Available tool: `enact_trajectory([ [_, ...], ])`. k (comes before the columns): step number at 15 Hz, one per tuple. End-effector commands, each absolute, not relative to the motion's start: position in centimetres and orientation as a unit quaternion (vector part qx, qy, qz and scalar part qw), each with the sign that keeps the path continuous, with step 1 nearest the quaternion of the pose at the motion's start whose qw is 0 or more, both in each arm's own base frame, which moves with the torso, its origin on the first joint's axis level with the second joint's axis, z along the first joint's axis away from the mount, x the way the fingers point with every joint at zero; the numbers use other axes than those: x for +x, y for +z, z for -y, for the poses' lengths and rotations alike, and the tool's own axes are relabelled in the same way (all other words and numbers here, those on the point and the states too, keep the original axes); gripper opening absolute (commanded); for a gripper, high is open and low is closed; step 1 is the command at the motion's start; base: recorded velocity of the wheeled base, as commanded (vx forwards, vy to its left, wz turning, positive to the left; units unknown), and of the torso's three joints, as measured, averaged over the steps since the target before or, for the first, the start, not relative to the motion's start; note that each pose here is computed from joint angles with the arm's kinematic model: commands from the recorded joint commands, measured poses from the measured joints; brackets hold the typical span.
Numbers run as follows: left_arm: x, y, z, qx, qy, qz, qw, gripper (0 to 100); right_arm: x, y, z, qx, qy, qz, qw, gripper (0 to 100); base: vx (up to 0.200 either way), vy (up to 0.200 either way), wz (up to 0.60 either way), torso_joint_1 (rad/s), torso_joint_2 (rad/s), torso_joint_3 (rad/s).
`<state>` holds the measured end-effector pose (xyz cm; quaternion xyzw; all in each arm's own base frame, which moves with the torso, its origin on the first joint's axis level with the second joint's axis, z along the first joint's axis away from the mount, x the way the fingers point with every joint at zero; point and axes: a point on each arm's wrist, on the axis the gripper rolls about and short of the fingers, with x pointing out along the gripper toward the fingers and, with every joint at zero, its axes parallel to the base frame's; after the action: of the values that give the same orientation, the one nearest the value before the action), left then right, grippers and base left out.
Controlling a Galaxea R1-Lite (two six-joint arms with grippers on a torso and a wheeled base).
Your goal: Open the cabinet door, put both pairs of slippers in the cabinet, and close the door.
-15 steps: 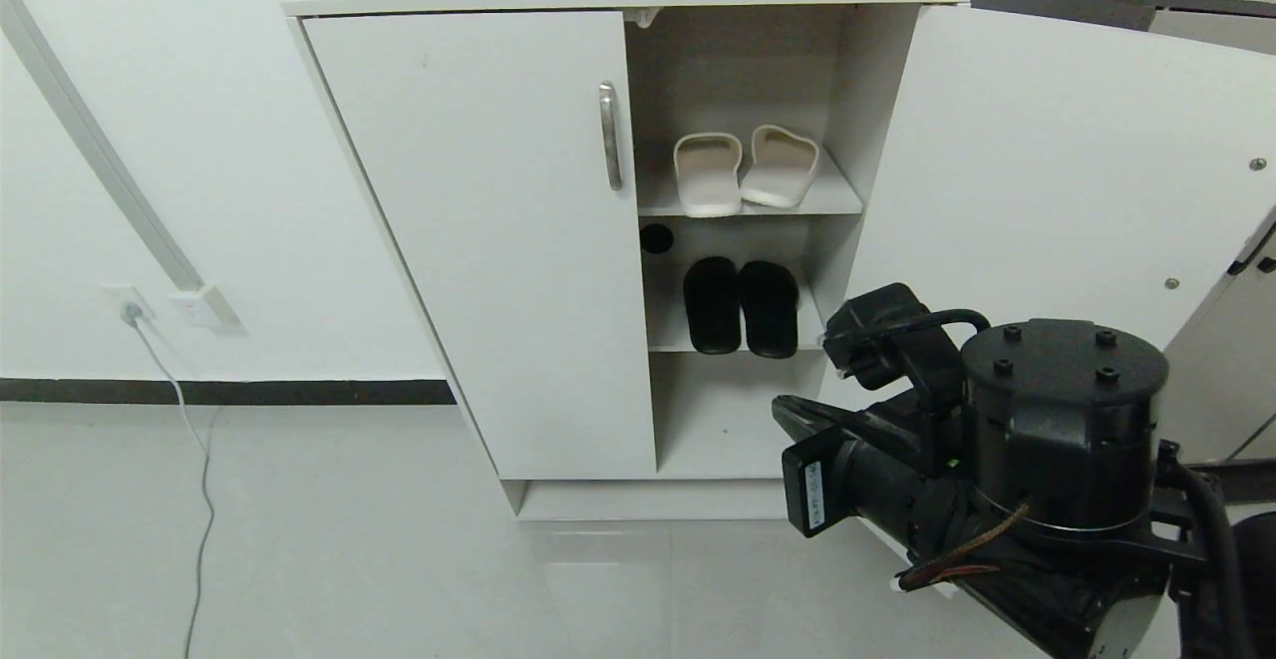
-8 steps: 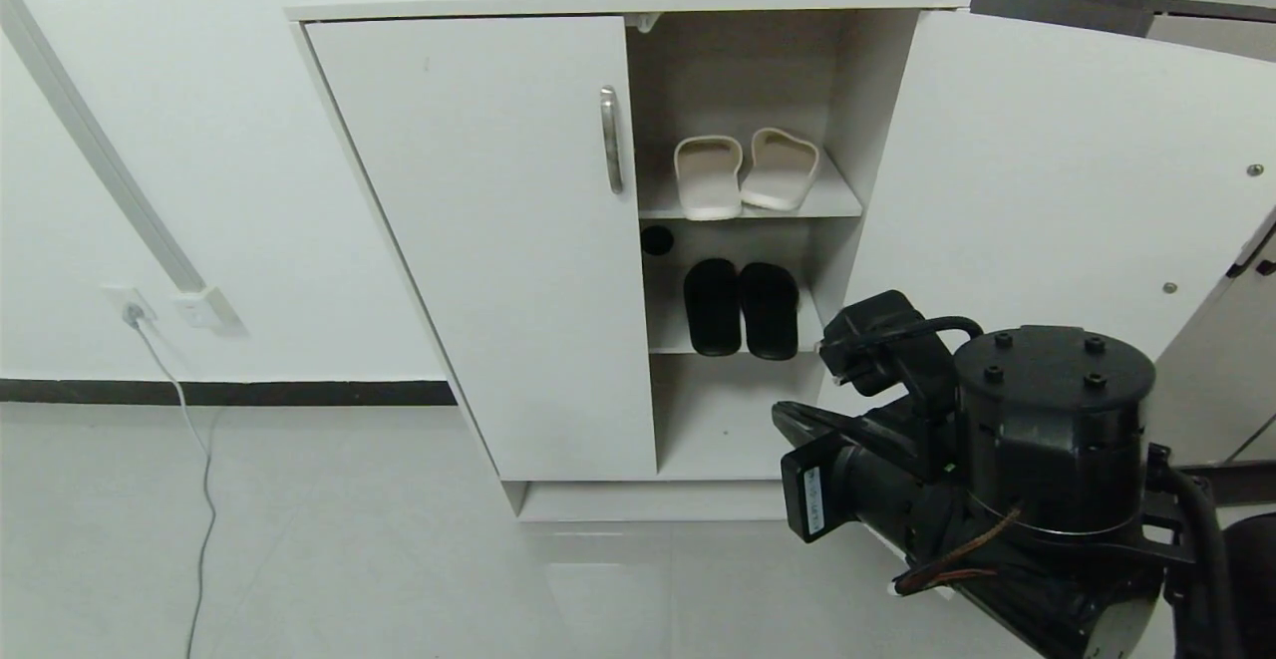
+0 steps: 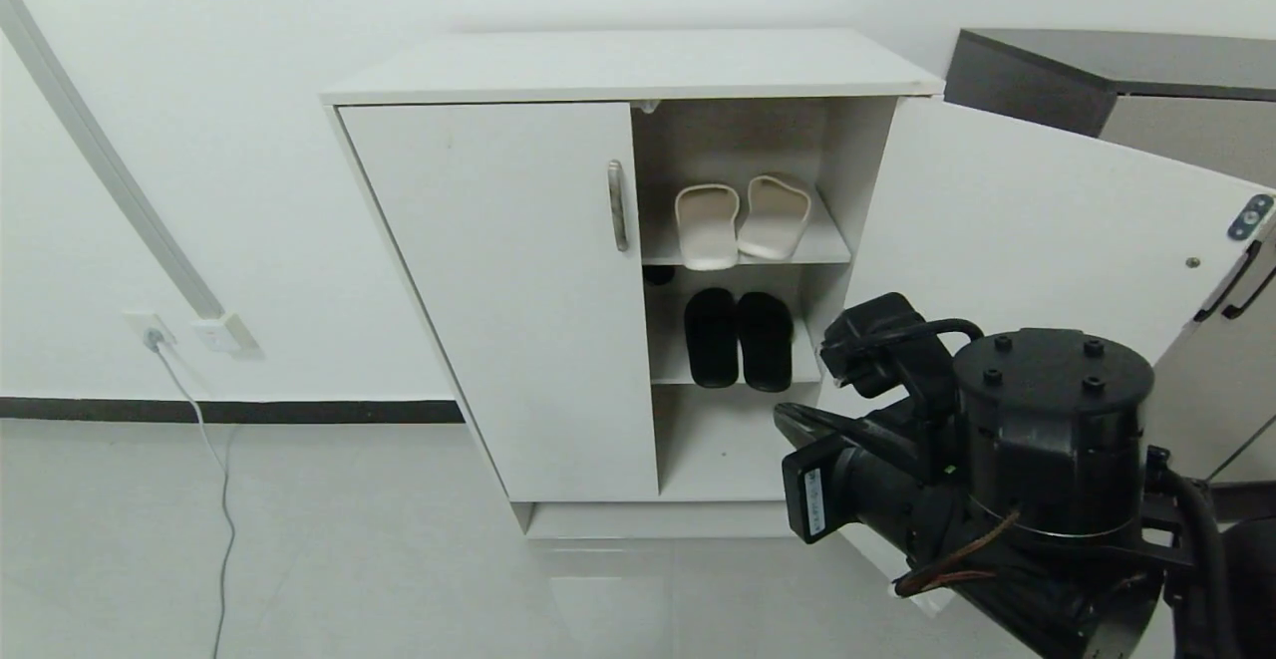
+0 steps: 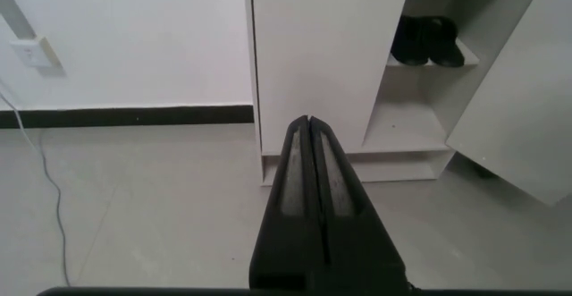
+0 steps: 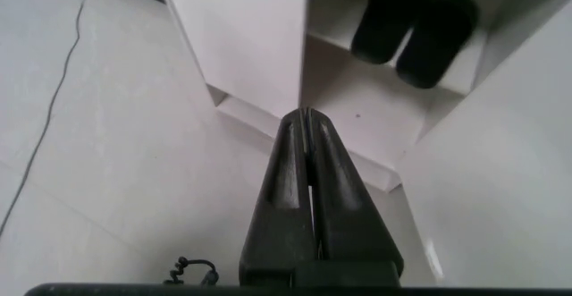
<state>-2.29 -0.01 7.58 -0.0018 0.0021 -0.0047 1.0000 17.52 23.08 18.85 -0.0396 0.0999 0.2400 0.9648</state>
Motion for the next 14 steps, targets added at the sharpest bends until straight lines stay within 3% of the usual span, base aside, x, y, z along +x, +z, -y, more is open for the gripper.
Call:
enact_trajectory([
  [1,-2.29,7.57,0.01,-0.002,-0.005,-0.002,1.0,0,17.5,18.78,-23.11,-0.04,0.24,-0.101,0.965,0,0.0,0.0,0.0,0.119,-0.46,-0.359],
  [14,-2.29,7.57,0.01,-0.002,-0.005,-0.002,1.0,0,17.5,18.78,-23.11,-0.04,0.24,-0.101,0.965,0,0.0,0.0,0.0,0.161,-0.48,-0.321],
])
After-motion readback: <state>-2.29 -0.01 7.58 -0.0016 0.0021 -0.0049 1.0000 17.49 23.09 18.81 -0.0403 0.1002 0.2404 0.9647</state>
